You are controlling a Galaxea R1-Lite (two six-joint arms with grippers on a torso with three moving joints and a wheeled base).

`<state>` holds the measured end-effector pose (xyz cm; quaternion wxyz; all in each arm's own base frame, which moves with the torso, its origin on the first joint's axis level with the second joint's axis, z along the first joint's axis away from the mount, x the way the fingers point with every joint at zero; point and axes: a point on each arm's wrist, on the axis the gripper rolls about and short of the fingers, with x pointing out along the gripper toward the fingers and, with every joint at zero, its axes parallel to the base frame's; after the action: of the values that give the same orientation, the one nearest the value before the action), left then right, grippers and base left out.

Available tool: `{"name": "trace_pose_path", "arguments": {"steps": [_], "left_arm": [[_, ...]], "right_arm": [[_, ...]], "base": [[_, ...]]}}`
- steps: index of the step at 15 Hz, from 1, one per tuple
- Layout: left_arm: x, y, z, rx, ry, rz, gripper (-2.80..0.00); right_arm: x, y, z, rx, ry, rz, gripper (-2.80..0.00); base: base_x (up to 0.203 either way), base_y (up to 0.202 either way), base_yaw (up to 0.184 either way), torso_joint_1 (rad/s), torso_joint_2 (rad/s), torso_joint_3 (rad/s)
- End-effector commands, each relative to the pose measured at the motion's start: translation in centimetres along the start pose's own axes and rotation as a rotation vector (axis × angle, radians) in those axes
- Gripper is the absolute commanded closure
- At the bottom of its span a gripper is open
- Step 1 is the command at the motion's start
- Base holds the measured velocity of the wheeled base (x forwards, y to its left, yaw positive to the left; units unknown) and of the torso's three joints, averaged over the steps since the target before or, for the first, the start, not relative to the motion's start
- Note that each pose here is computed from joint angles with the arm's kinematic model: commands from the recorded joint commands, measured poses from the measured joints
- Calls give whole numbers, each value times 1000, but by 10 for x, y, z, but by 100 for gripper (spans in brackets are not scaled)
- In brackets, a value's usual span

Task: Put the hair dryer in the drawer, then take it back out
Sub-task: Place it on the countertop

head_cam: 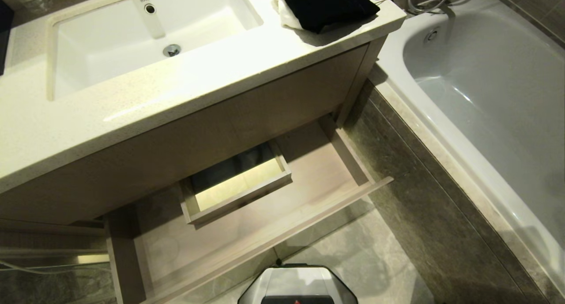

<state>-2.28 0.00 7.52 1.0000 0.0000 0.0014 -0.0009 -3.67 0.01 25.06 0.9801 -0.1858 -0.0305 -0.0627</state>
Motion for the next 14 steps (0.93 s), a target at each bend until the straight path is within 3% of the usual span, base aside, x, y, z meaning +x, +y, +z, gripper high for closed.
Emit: {"name": "trace_pose_path", "arguments": {"steps": [1, 4, 14], "left_arm": [[0, 0, 0, 0, 2, 0, 0], [0, 0, 0, 0, 0, 0, 0], [0, 0, 0, 0, 2, 0, 0]], "right_arm": [[1, -1, -2, -2, 27, -50, 0], [1, -1, -3, 3, 44, -73, 0], [1, 0, -4, 2, 52, -69, 0]], "base": [[0, 0, 0, 0, 0, 0], [0, -5, 104, -2, 1, 2], [1, -9, 174, 2, 3, 1]]}}
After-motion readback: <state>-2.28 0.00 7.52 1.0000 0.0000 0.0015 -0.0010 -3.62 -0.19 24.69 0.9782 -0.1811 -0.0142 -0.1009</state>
